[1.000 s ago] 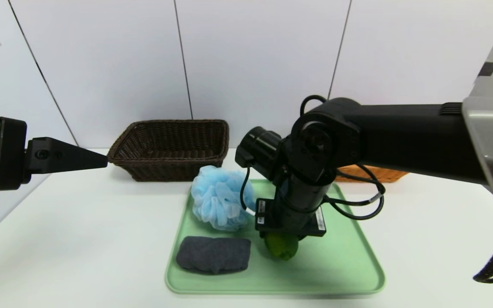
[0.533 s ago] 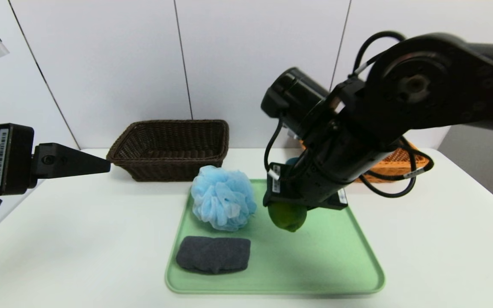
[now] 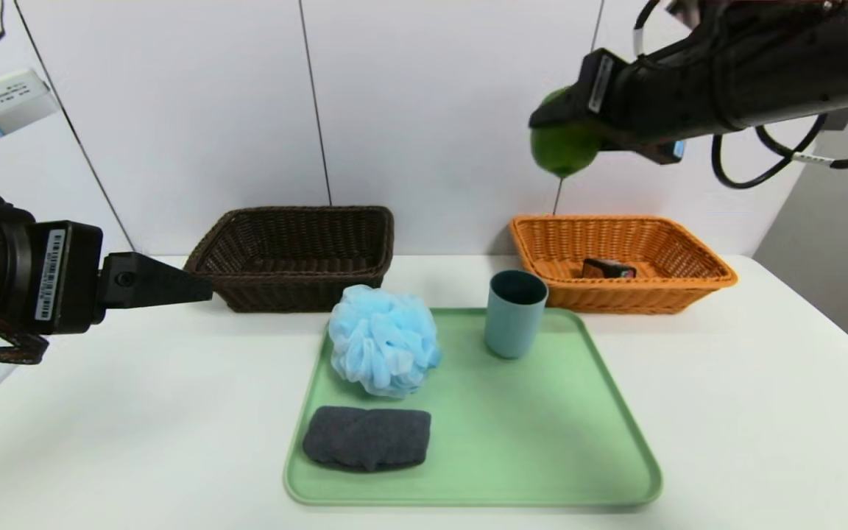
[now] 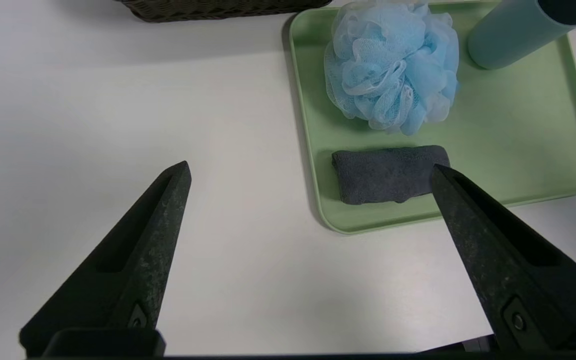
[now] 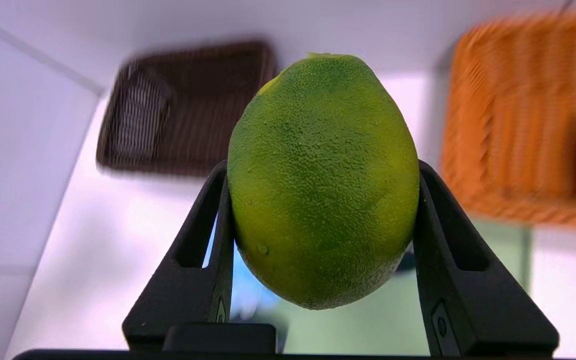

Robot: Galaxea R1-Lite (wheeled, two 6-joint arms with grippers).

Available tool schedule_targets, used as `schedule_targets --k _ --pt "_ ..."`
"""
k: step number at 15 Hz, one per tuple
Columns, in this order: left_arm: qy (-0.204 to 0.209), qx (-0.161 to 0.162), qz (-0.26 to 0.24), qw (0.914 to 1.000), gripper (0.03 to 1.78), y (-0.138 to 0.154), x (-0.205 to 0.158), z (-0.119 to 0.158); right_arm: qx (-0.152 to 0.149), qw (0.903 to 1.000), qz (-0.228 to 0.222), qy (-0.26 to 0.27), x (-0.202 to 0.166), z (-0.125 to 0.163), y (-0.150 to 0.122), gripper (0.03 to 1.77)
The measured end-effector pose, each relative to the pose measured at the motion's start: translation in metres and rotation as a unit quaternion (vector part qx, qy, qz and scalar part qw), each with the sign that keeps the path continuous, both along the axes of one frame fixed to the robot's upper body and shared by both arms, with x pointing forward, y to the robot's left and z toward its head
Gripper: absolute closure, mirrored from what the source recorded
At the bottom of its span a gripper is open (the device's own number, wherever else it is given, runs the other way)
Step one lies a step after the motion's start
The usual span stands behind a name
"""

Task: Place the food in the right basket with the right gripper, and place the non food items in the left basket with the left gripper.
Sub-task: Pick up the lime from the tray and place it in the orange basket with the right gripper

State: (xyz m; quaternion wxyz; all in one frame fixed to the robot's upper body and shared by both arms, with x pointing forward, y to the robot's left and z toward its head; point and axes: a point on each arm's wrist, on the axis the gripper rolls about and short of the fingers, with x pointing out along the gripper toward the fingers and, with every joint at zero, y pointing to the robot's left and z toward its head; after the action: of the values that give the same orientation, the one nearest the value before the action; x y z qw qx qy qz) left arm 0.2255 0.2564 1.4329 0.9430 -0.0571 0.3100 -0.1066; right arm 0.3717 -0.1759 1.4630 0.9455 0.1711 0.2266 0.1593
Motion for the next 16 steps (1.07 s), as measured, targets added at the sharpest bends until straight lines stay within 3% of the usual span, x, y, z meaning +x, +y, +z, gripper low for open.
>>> schedule_targets --k 3,6,16 --pt "0.0 -0.001 -0.002 1.0 0.12 -0.004 0.006 -0.001 0.014 0.9968 -0.07 -0.036 0.035 0.002 -0.044 0.82" --pt "-0.005 -0.004 -0.003 1.0 0.12 -0.008 0.013 -0.002 0.011 0.9912 -0.13 -0.021 0.074 -0.02 -0.082 0.82" --pt "-0.007 -0.004 -0.005 1.0 0.12 -0.026 0.041 -0.01 0.005 0.9742 -0.209 0.086 0.163 -0.125 -0.142 0.83"
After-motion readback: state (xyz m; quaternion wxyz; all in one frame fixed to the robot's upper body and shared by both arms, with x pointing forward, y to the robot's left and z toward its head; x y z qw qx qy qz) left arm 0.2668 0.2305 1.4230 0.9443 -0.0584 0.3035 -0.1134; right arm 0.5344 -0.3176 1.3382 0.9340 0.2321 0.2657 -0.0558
